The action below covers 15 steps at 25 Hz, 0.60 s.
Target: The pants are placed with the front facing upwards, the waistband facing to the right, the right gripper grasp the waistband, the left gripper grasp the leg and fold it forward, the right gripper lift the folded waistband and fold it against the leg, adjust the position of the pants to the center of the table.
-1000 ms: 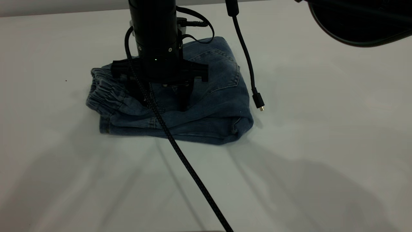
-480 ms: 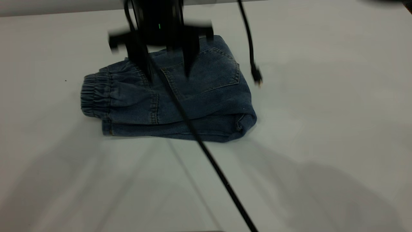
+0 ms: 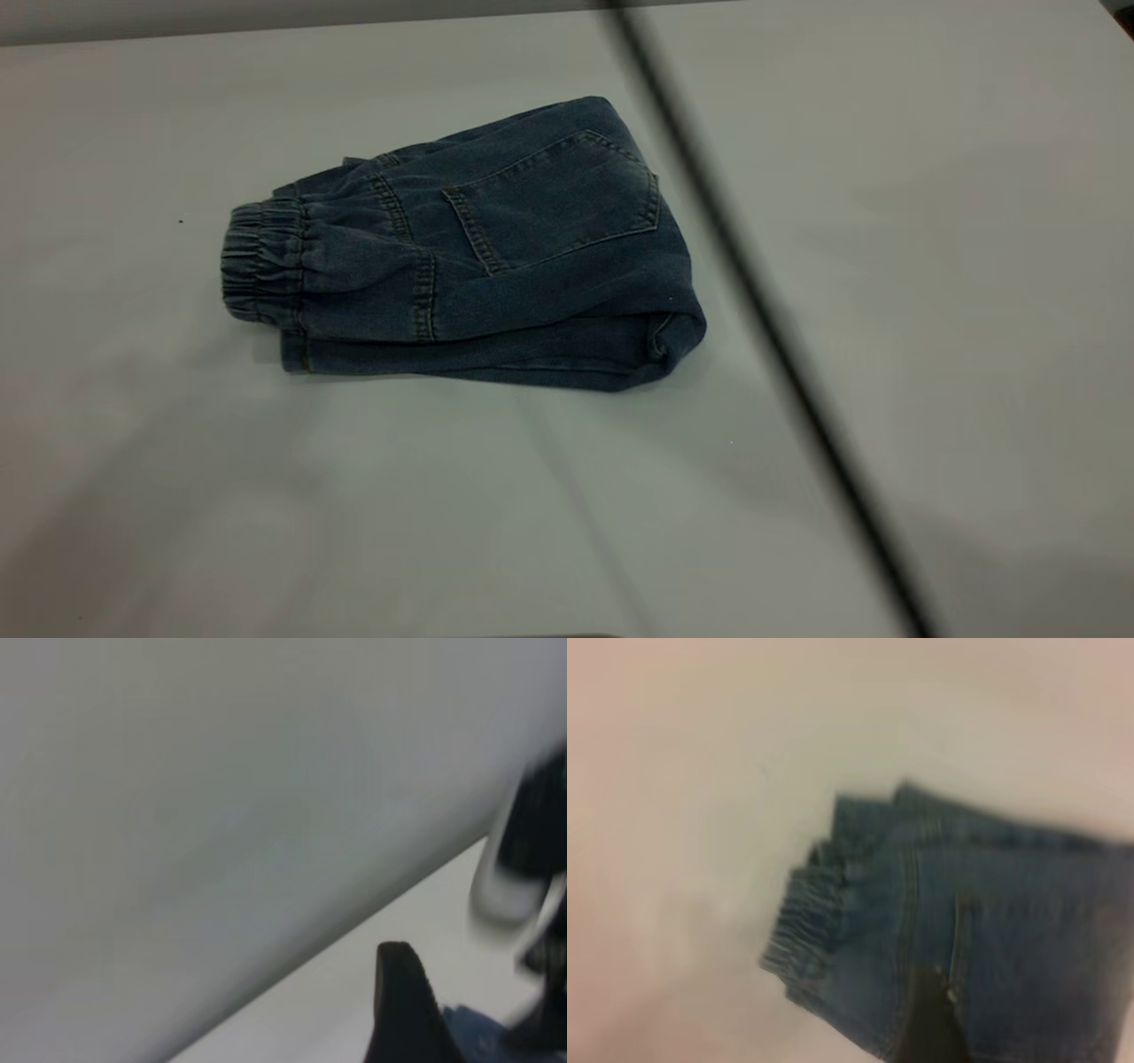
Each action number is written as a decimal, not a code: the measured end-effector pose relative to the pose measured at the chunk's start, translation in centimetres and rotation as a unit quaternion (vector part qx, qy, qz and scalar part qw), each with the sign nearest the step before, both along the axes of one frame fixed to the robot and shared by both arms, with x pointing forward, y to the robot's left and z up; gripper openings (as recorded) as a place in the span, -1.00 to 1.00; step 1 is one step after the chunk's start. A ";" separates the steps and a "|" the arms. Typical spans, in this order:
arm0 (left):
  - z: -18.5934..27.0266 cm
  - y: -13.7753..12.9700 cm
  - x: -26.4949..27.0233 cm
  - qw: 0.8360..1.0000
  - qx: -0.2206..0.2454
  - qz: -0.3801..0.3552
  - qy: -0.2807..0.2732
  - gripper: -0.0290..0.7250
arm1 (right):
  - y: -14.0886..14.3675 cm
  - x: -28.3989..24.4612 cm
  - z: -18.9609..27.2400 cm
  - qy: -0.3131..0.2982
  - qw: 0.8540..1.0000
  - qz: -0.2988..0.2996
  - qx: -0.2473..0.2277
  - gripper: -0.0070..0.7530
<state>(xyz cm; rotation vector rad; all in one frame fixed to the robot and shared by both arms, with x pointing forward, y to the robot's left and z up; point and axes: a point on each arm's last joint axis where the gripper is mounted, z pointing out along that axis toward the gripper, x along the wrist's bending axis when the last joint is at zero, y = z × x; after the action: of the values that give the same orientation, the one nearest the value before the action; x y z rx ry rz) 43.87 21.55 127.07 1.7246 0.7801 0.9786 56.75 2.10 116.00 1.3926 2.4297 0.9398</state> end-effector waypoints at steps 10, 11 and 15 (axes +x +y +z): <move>0.3 3.1 -8.7 0.995 -0.001 -0.003 0.101 0.11 | -9.3 -10.4 15.2 -0.154 0.980 0.071 0.102 0.18; 0.1 3.4 -9.4 0.993 0.000 -0.002 0.114 0.11 | -10.2 -11.3 15.9 -0.160 0.979 0.072 0.106 0.18; -0.3 4.1 -11.0 0.988 -0.001 0.008 0.152 0.11 | -13.3 -14.6 15.9 -0.154 0.980 0.077 0.096 0.18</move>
<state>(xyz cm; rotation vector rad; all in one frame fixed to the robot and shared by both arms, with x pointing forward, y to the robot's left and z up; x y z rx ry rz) 32.85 25.64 126.74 1.8929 0.9896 0.7323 42.18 -11.24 131.93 1.0274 2.2833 1.3484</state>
